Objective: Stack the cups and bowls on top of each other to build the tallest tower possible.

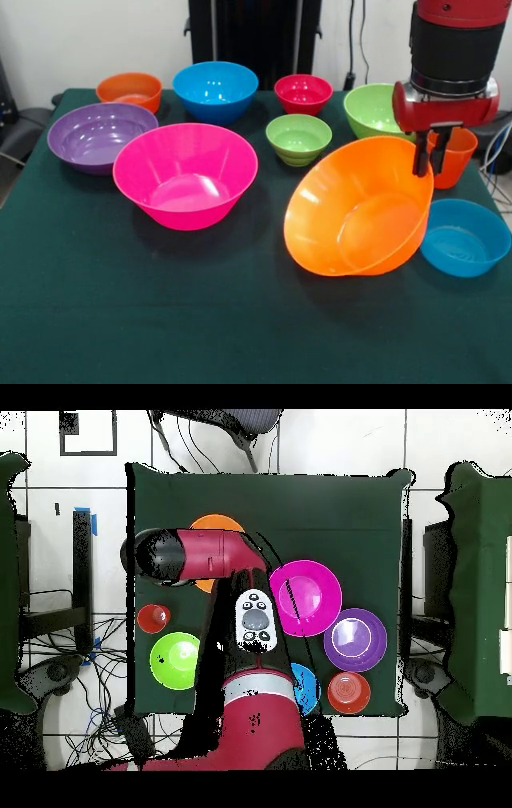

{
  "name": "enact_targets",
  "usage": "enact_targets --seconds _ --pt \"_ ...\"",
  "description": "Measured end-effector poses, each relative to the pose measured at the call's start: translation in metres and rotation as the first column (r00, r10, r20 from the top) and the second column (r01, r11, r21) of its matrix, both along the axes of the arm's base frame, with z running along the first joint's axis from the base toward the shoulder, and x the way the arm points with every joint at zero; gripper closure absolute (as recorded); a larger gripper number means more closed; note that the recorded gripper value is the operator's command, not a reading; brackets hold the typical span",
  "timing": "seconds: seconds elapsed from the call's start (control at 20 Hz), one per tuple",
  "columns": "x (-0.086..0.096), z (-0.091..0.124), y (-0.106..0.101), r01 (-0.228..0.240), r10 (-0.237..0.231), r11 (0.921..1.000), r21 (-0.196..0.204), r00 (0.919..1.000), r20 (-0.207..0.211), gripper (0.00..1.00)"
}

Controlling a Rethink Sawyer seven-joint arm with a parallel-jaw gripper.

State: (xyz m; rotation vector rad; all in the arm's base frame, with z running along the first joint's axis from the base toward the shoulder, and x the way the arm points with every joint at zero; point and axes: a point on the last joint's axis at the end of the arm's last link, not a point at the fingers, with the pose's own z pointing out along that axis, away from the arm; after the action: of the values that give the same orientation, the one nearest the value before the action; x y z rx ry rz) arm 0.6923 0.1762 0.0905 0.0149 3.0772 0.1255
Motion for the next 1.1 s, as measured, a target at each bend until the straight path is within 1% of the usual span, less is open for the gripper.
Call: enact_targets --seconds 0.2,0.75,0.9,1.0,1.1 --pt "0.017 0.015 -0.001 -0.001 0.001 0.9999 0.012 0.9999 -0.017 1.0" --pt "0.04 0.046 0.013 -0.024 0.025 0.9989 0.039 0.9986 -0.046 1.0" --pt "0.05 0.052 0.017 -0.027 0.029 0.9985 0.048 0.9988 -0.039 1.0" --pt "0.059 0.056 0.02 -0.03 0.031 0.998 0.055 0.9992 -0.026 1.0" --pt "0.064 0.058 0.022 -0.031 0.032 0.9977 0.061 0.9993 -0.018 1.0"
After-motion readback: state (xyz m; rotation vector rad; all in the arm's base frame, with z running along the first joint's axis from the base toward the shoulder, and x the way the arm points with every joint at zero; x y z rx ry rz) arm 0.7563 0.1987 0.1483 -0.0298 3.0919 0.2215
